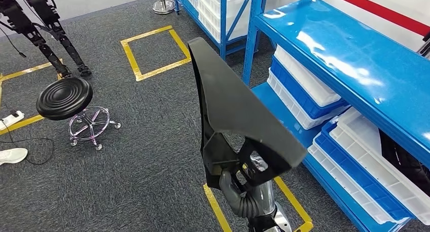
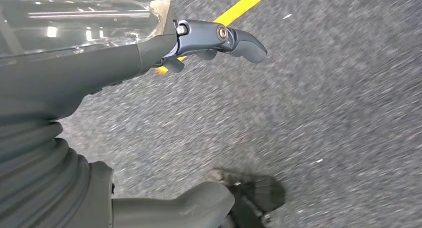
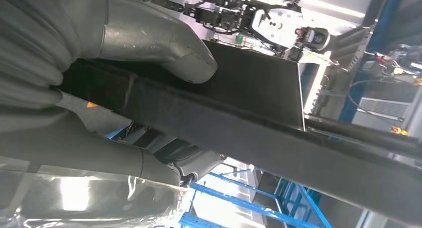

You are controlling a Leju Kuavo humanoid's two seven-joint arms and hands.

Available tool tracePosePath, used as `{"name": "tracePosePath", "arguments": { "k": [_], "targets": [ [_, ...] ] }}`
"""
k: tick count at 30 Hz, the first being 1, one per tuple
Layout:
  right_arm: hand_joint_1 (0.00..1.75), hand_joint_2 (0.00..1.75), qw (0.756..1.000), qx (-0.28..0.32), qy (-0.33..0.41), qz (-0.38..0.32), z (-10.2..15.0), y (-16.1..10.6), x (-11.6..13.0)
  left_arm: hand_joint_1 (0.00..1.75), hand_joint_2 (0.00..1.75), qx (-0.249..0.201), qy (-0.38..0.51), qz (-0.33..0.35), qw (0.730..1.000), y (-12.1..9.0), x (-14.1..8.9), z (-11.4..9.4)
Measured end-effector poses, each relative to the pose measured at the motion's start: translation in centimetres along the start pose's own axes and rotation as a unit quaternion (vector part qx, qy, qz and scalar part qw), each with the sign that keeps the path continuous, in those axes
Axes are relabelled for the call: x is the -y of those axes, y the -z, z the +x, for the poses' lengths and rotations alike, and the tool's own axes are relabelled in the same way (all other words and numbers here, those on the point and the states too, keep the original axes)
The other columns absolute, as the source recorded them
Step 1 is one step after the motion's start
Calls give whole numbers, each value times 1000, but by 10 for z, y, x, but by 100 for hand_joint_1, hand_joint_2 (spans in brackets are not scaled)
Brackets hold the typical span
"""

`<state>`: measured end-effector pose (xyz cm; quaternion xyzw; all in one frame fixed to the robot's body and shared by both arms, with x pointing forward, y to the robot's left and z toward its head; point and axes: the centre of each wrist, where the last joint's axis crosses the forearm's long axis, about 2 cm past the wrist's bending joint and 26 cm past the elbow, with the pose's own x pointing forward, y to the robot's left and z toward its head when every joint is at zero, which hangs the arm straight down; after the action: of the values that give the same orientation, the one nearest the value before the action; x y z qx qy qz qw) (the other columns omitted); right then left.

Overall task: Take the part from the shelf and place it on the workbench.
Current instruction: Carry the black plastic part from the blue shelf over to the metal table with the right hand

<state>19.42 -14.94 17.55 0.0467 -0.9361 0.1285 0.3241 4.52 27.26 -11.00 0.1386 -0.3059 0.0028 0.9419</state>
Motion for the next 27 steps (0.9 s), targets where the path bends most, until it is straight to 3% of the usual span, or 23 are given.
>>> {"name": "tracePosePath", "arguments": {
  "k": [27],
  "targets": [
    [175, 175, 1000, -6, 3, 13, -2, 11, 1, 0, 175, 10, -13, -27, 999, 4, -5, 3]
  ]
}}
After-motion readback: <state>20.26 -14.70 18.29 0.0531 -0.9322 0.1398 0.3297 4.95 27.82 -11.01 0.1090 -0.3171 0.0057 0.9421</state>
